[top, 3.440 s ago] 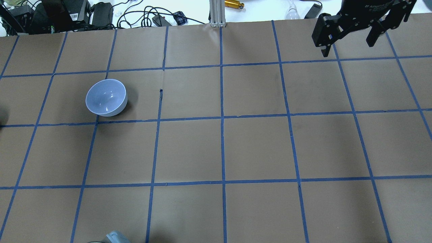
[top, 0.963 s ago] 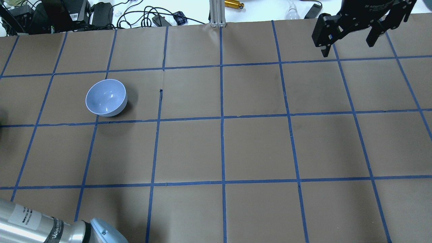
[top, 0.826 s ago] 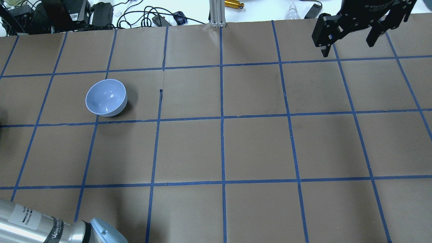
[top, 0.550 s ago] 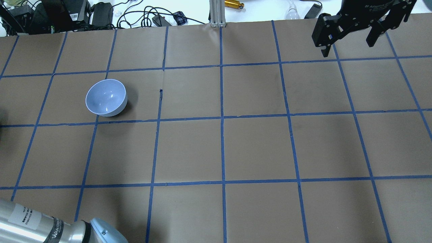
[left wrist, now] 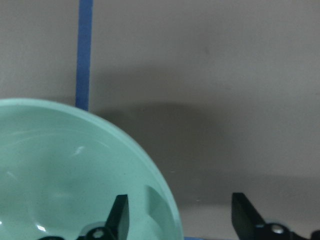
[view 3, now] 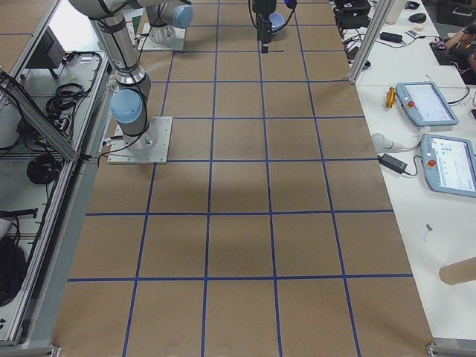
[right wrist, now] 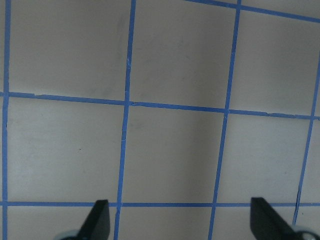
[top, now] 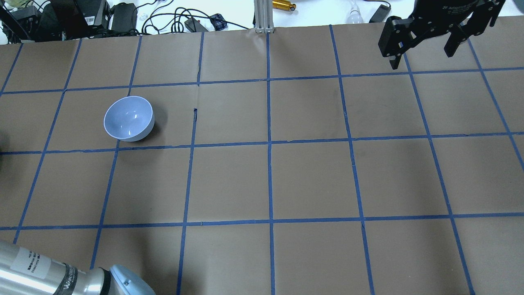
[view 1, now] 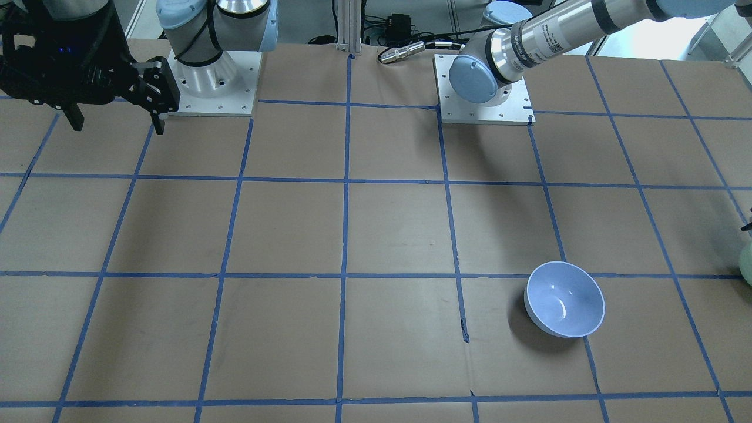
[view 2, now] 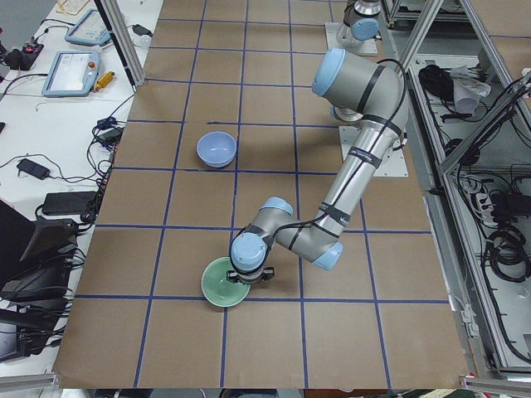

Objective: Stack green bowl on blue bowl
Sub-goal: 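Close the left gripper on the rim of the mint green bowl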

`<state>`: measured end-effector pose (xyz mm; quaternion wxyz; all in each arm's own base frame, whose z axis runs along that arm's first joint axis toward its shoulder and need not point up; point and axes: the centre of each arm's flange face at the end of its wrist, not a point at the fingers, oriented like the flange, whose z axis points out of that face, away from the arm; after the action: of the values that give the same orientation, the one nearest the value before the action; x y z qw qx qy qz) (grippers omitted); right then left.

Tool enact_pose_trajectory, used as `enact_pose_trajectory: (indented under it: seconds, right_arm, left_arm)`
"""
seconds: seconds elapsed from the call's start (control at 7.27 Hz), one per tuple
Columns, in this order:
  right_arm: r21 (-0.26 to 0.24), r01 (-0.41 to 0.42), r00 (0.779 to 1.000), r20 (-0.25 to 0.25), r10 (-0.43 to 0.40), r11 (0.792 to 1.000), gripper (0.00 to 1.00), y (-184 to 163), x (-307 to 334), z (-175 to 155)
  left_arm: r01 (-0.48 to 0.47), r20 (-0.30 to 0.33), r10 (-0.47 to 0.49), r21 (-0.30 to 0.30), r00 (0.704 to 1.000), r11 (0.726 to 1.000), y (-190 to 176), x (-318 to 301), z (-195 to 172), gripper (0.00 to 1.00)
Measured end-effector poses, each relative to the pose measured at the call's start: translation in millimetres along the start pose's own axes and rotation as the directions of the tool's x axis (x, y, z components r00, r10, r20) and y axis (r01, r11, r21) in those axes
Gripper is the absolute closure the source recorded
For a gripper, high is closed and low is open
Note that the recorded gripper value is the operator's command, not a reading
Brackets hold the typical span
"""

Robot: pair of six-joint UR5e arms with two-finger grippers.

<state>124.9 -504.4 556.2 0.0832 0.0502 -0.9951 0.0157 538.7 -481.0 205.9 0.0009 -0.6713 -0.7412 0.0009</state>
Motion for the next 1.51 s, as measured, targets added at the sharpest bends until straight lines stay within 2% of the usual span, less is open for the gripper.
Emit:
enact_pose_trajectory:
  seconds: [0.14, 1.51]
  right_arm:
    - [0.000, 0.000, 1.000, 0.000, 0.000, 1.000, 0.00, 0.0, 0.0, 0.0]
    - [0.000, 0.000, 1.000, 0.000, 0.000, 1.000, 0.00, 0.0, 0.0, 0.0]
  left_arm:
    - [0.001, 0.002, -0.001, -0.003, 1.000, 1.000, -0.4, -0.3, -2.2, 1.00]
    - [-0.005, 0.015, 0.006, -0.006, 1.000, 1.000, -2.2, -2.4, -8.9, 1.00]
